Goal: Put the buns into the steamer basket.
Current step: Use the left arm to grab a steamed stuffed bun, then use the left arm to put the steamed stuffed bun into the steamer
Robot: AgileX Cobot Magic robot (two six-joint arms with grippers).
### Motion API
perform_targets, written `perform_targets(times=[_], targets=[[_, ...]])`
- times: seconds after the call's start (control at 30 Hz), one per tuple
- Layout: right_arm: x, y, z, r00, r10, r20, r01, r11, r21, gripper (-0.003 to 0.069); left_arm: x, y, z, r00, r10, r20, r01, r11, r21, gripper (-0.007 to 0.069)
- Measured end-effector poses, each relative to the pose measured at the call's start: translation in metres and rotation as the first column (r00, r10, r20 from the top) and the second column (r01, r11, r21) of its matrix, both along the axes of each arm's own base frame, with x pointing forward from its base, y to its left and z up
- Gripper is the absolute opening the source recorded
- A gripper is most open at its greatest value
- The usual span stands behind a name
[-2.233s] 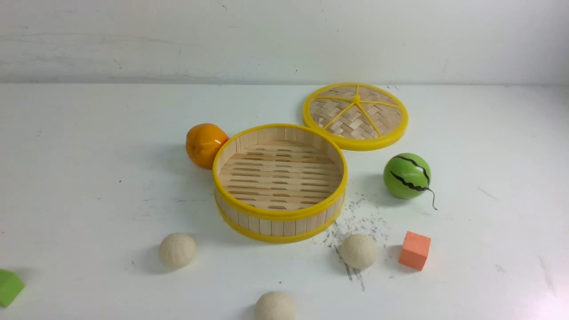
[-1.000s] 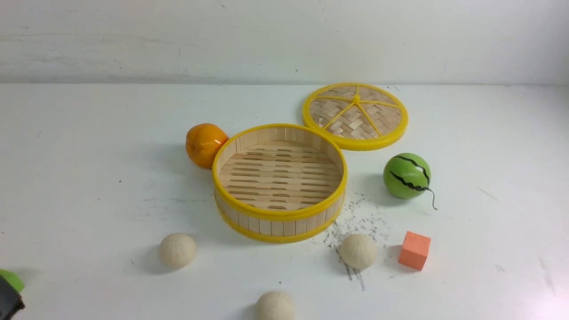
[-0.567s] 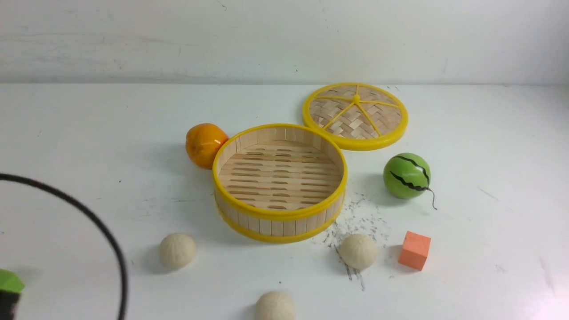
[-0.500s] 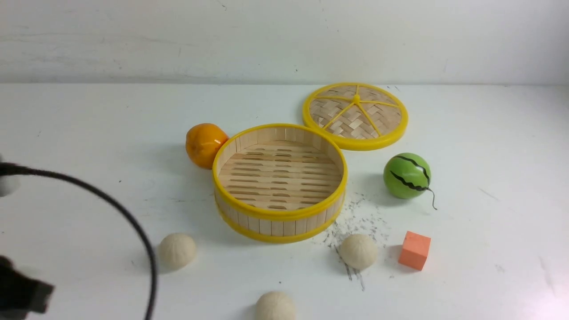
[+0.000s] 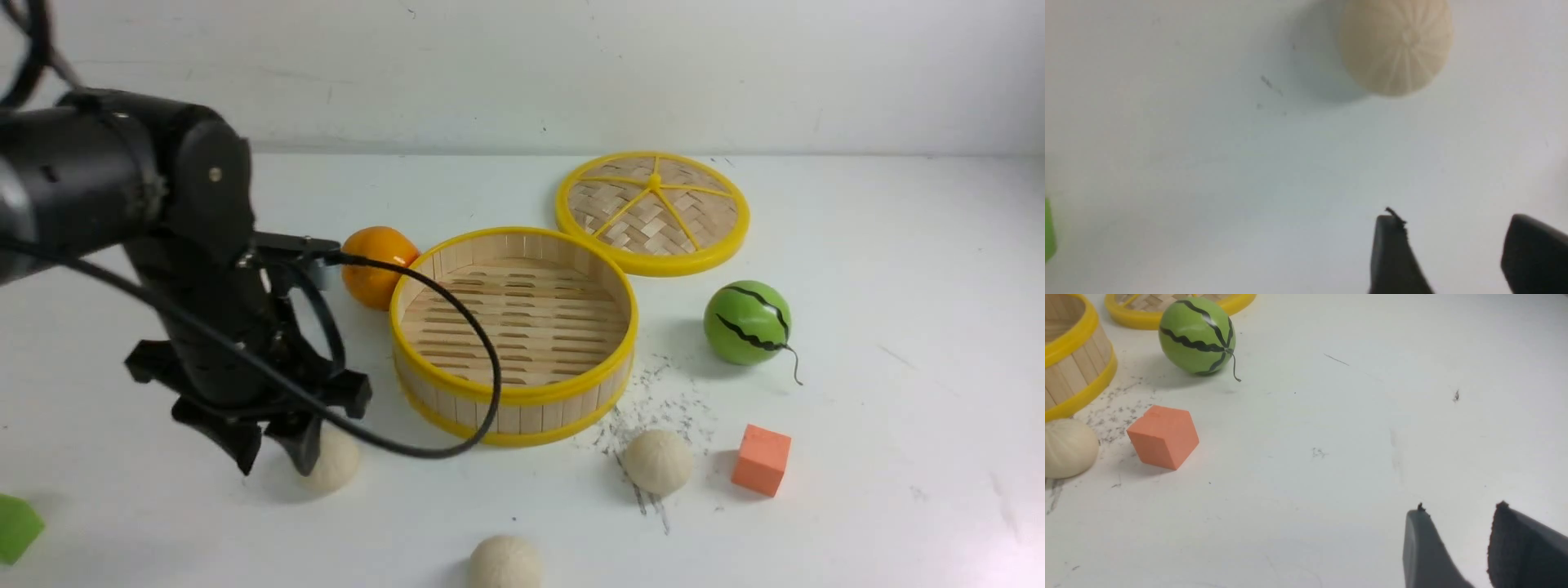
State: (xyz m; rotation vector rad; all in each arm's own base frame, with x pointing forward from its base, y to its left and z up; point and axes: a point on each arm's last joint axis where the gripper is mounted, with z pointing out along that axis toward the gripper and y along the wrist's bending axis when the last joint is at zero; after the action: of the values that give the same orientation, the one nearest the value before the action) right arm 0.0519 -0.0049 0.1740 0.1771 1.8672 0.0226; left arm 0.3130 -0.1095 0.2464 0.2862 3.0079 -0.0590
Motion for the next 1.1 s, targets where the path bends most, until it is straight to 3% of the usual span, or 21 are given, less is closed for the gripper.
perform_targets(times=[0.03,0.1,0.37,0.47,0.57,0.6,0.63,0.67,0.7,0.73,0.8,0.97,1.1], targets=[[0.000,0.000,0.000,1.000,0.000,0.000,0.000,1.000,0.000,0.0240,0.013,-0.004,-0.013,1.000,0.000,-0.008,0.000,1.000,0.003,0.0456],[0.000,0.000,0.000,1.000,0.000,0.000,0.000,1.000,0.000,0.0240,0.023,-0.007,-0.021,1.000,-0.003,0.014,0.003,1.000,0.006,0.0514],[0.000,0.000,0.000,1.000,0.000,0.000,0.000,1.000,0.000,0.0240,0.045,-0.012,-0.047,0.995,0.034,0.096,-0.034,0.999,0.002,0.0536],[0.000,0.000,0.000,1.000,0.000,0.000,0.000,1.000,0.000,0.0240,0.048,-0.013,-0.060,0.997,0.039,0.073,-0.040,0.999,0.011,0.0452],[0.000,0.000,0.000,1.000,0.000,0.000,0.000,1.000,0.000,0.0240,0.049,-0.013,-0.066,0.998,0.039,0.054,-0.040,0.999,0.018,0.0304],[0.000,0.000,0.000,1.000,0.000,0.000,0.000,1.000,0.000,0.0240,0.049,-0.013,-0.066,0.998,0.038,0.054,-0.039,0.999,0.019,0.0292],[0.000,0.000,0.000,1.000,0.000,0.000,0.000,1.000,0.000,0.0240,0.049,-0.013,-0.065,0.998,0.036,0.058,-0.037,0.999,0.022,0.0184],[0.000,0.000,0.000,1.000,0.000,0.000,0.000,1.000,0.000,0.0240,0.049,-0.012,-0.063,0.998,0.032,0.062,-0.034,0.999,0.027,0.0124],[0.000,0.000,0.000,1.000,0.000,0.000,0.000,1.000,0.000,0.0240,0.049,-0.012,-0.063,0.998,0.032,0.062,-0.033,0.999,0.028,0.0112],[0.000,0.000,0.000,1.000,0.000,0.000,0.000,1.000,0.000,0.0240,0.050,-0.011,-0.056,0.997,0.028,0.071,-0.030,0.999,0.034,0.0029],[0.000,0.000,0.000,1.000,0.000,0.000,0.000,1.000,0.000,0.0240,0.050,-0.012,-0.045,0.996,0.029,0.086,-0.032,0.999,0.029,0.0002],[0.000,0.000,0.000,1.000,0.000,0.000,0.000,1.000,0.000,0.0240,0.061,-0.026,0.035,0.962,0.026,0.271,-0.002,0.996,-0.089,0.0001],[0.000,0.000,0.000,1.000,0.000,0.000,0.000,1.000,0.000,0.0240,0.074,-0.048,0.063,0.934,-0.003,0.358,0.064,0.985,-0.158,0.0001]])
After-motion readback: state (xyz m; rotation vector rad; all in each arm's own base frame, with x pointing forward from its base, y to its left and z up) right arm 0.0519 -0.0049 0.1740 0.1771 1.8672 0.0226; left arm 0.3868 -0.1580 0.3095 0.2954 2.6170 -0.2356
